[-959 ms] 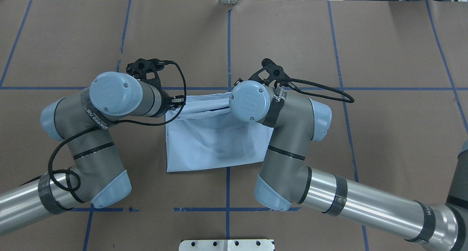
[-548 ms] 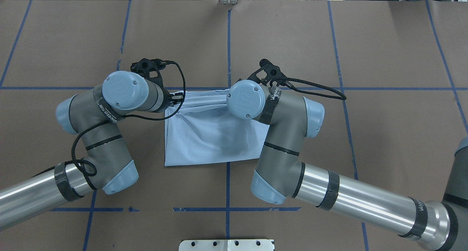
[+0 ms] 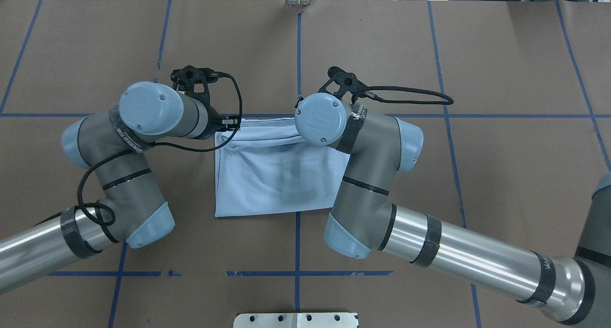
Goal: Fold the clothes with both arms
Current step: 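Lift the near edge with both grippers and fold it away from the robot, then release the fold and raise the right gripper while the left gripper holds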
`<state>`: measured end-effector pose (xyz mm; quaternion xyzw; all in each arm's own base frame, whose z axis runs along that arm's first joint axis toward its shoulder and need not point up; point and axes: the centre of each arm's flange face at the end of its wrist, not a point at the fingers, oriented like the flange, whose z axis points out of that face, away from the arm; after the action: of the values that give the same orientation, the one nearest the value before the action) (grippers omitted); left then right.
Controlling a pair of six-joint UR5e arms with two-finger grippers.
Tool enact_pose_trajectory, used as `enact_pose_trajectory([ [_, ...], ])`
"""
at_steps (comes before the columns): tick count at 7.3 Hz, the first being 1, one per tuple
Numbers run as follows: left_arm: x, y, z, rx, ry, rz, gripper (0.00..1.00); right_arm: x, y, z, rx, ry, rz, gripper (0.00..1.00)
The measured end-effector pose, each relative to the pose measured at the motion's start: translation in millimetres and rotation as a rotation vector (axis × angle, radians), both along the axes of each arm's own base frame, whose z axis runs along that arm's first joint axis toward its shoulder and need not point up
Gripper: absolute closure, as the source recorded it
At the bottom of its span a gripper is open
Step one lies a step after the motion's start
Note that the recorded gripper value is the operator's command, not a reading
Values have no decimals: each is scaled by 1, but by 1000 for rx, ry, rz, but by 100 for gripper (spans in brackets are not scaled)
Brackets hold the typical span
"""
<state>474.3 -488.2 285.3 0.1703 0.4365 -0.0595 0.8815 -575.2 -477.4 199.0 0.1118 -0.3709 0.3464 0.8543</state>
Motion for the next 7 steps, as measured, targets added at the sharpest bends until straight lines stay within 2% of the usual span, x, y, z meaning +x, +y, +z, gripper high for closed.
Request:
enact_pose_trajectory([
  [2,-28,-11,7,38,-8,62,0,-11,29,-8,59,16,-104,0],
  [4,-34,-14,8,46,-8,74,0,-38,57,5,156,118,-217,0],
  [5,-34,-14,8,45,-7,73,0,-49,58,17,189,177,-270,0],
  [7,-35,-14,9,41,-6,70,0,-55,46,32,235,255,-336,0],
])
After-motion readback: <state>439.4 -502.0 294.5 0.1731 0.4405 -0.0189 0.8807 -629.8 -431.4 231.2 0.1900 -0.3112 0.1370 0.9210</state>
